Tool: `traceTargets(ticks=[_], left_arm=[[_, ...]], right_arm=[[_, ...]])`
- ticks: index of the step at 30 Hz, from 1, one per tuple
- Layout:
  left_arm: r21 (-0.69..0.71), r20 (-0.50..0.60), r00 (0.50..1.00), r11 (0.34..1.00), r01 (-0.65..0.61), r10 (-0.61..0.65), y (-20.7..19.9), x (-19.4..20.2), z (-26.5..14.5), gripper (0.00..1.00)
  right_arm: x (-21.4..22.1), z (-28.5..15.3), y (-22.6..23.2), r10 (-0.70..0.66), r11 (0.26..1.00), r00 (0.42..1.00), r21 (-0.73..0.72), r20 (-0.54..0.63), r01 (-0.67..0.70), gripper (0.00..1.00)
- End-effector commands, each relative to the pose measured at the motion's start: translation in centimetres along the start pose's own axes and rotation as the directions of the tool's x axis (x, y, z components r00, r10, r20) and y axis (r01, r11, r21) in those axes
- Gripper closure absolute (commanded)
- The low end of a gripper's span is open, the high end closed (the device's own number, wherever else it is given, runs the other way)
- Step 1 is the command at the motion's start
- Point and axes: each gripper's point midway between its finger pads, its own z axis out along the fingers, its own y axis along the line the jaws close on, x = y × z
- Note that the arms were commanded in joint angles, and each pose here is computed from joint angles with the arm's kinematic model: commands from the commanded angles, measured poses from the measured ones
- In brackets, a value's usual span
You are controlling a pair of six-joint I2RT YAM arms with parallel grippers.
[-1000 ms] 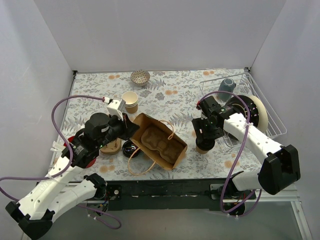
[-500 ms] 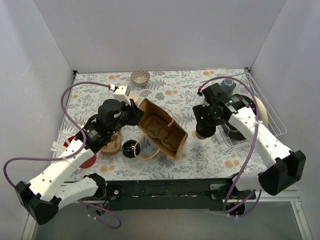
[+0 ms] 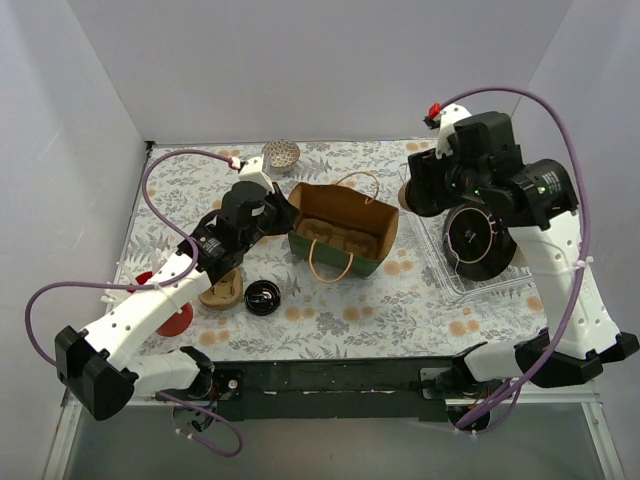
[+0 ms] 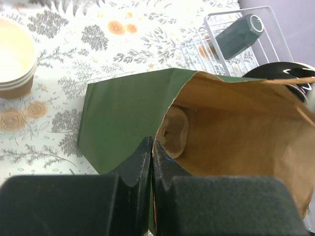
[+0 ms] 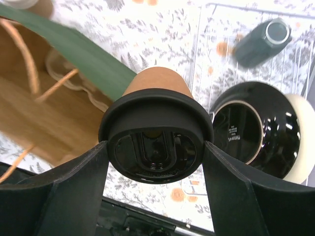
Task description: Pack the takeout coffee
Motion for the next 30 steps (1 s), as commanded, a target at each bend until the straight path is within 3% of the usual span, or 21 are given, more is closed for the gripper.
traceTargets(ticks=[1, 5, 7, 11, 14, 22, 25, 30], left_arm=[[-0.057, 0.01, 0.998, 0.996, 0.066, -0.066, 0.6, -0.1, 0.1, 1.0], [-0.088, -0.044, 0.997, 0.994, 0.062, -0.066, 1.2, 1.2, -0.2, 1.0], [-0.083, -0.05, 0.997, 0.995, 0.062, -0.066, 1.3, 1.4, -0.3, 1.0], [-0.049, -0.064, 0.997, 0.998, 0.048, -0.051, 0.9, 1.7, -0.8, 1.0], [0.015, -0.064, 0.998, 1.0, 0.011, -0.01, 0.3, 1.9, -1.2, 1.0], [0.103, 0.001, 0.999, 0.993, -0.053, 0.053, 0.2, 2.2, -2.1, 1.0], [0.153, 0.144, 0.987, 0.984, -0.097, 0.075, -0.6, -0.2, -2.6, 1.0], [0.172, 0.134, 0.987, 0.978, -0.113, 0.091, -1.3, -0.5, -2.4, 1.0]], right_arm=[[-1.7, -2.5, 0.4, -0.003, 0.999, 0.996, -0.049, 0.088, 0.008, 0.61], [-2.8, -3.2, 3.2, 0.001, 0.977, 0.975, -0.209, 0.224, 0.047, 0.62], [-4.2, -5.4, 4.2, 0.014, 0.961, 0.936, -0.264, 0.353, 0.085, 0.63], [-5.3, -7.9, 5.8, 0.027, 0.924, 0.864, -0.343, 0.503, 0.171, 0.63], [-4.9, -8.4, 7.1, 0.033, 0.892, 0.84, -0.395, 0.542, 0.22, 0.62], [-4.2, -5.2, 8.9, -0.085, 0.851, 0.87, -0.419, 0.486, 0.317, 0.63], [-3.2, -4.1, 9.7, -0.156, 0.847, 0.876, -0.394, 0.457, 0.356, 0.63], [-1.1, -3.4, 12.2, -0.259, 0.836, 0.876, -0.361, 0.406, 0.414, 0.64]])
